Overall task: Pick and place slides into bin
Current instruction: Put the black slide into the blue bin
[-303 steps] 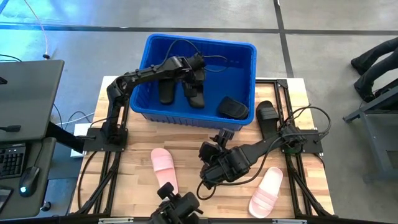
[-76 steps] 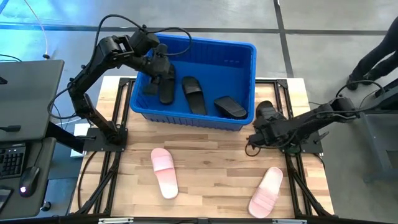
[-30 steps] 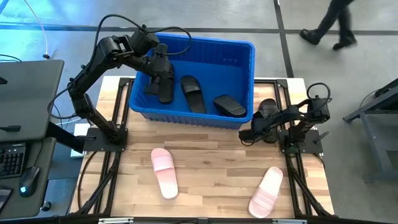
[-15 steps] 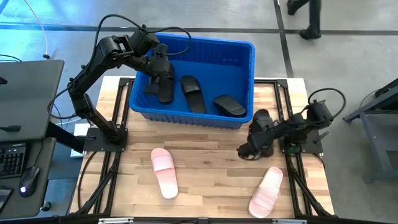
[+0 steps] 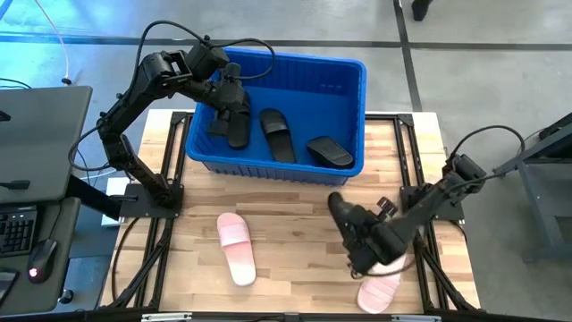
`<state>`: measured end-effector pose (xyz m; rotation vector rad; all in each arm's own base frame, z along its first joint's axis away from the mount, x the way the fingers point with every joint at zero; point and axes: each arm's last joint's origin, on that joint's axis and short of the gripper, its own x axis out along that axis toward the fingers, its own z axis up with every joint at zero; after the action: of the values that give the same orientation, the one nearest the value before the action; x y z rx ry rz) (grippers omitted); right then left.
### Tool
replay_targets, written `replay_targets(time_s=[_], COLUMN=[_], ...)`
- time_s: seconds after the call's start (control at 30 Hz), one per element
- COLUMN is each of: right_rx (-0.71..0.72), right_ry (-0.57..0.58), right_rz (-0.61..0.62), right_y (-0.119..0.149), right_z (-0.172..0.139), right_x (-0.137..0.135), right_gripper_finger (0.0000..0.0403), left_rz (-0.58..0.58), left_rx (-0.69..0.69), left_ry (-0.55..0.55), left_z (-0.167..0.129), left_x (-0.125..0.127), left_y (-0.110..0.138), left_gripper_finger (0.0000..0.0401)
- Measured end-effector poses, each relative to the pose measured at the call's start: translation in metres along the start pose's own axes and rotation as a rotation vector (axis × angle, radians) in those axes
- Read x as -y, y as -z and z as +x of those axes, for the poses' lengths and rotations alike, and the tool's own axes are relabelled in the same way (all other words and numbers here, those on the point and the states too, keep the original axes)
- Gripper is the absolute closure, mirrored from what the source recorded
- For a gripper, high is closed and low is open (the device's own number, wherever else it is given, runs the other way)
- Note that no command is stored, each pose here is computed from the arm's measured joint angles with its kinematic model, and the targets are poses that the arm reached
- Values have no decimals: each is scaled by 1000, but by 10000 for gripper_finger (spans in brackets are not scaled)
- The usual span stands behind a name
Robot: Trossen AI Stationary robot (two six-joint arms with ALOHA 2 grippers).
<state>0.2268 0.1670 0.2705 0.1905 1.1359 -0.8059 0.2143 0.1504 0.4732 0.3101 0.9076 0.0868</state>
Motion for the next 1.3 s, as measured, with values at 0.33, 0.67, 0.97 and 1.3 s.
replay_targets(time_s=[0.33, 0.67, 0.97, 1.3], right_rx=[355, 723, 855, 659], right_ry=[-179, -27, 308, 651], right_rz=[-124, -264, -209, -162], right_y=[7, -13, -74, -166], right_z=[-53, -56, -33, 4], right_x=[-12, -15, 9, 81], right_gripper_finger=[402, 403, 403, 403], left_rz=[0, -3, -5, -46], left_rx=[0, 0, 1, 9], left_ry=[0, 0, -1, -8], left_z=[0, 0, 0, -1], left_x=[0, 0, 0, 0], left_y=[0, 0, 0, -1], left_gripper_finger=[268, 268, 268, 268])
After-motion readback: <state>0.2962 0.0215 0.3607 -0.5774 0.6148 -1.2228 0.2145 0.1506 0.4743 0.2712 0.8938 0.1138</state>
